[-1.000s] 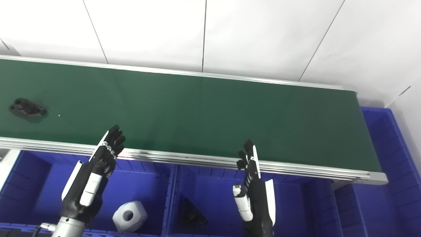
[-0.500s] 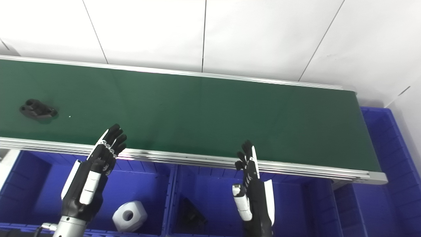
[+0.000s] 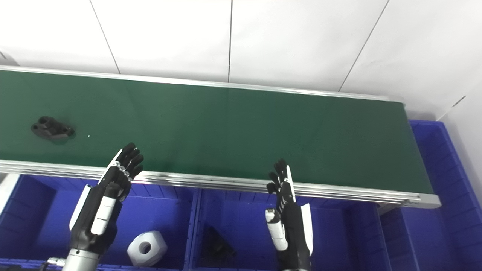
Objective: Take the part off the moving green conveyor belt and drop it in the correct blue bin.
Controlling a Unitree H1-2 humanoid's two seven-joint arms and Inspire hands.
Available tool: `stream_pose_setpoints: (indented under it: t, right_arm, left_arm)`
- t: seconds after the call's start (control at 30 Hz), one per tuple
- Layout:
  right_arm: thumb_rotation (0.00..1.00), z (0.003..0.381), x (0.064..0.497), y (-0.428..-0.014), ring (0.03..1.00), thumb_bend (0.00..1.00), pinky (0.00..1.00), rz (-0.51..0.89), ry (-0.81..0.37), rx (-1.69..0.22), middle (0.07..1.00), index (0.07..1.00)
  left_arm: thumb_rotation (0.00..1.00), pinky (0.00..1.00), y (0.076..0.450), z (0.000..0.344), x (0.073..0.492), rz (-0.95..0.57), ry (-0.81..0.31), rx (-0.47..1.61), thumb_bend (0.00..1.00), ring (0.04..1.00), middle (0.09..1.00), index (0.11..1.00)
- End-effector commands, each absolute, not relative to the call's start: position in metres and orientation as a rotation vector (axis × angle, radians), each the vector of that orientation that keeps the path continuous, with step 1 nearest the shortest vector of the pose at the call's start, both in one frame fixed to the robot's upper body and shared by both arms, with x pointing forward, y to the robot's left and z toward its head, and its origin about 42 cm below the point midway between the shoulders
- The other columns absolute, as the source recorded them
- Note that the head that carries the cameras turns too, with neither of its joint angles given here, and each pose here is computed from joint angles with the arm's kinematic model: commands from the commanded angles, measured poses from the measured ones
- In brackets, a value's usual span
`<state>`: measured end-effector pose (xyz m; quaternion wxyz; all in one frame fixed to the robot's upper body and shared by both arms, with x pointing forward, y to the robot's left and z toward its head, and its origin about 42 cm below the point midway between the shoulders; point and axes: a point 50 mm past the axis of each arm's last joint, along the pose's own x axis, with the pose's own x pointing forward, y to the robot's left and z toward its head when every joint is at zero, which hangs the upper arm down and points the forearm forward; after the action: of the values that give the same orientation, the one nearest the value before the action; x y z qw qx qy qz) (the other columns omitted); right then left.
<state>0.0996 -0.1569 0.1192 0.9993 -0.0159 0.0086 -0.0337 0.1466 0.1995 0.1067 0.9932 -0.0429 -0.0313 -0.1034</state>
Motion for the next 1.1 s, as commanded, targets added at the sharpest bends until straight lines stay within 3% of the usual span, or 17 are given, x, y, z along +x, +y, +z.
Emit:
stream_pose_setpoints:
  t: [0.0,0.47,0.97,1.07]
  right_arm:
    - [1.00,0.126,0.100,-0.154,0.940,0.98,0.93,-0.071,-0.008,-0.013,0.972,0.994]
    - [1.00,0.122,0.095,-0.161,0.947,0.99,0.94,-0.068,-0.005,-0.016,0.982,0.995]
    - [1.00,0.099,0.081,-0.202,0.957,1.00,0.95,-0.051,-0.008,-0.038,0.998,1.000]
    - [1.00,0.094,0.081,-0.207,0.959,1.00,0.95,-0.040,-0.016,-0.042,1.000,1.000]
  left_arm:
    - [0.83,0.94,0.200,0.113,0.146,-0.208,-0.114,-0.091,0.64,0.933,0.943,0.929]
    - [0.83,0.94,0.193,0.110,0.138,-0.211,-0.101,-0.092,0.67,0.942,0.943,0.932]
    - [0.70,0.92,0.162,0.091,0.124,-0.145,-0.114,-0.079,0.66,0.932,0.942,0.917]
    - [0.71,0.95,0.159,0.089,0.118,-0.110,-0.116,-0.066,0.64,0.953,0.969,0.952]
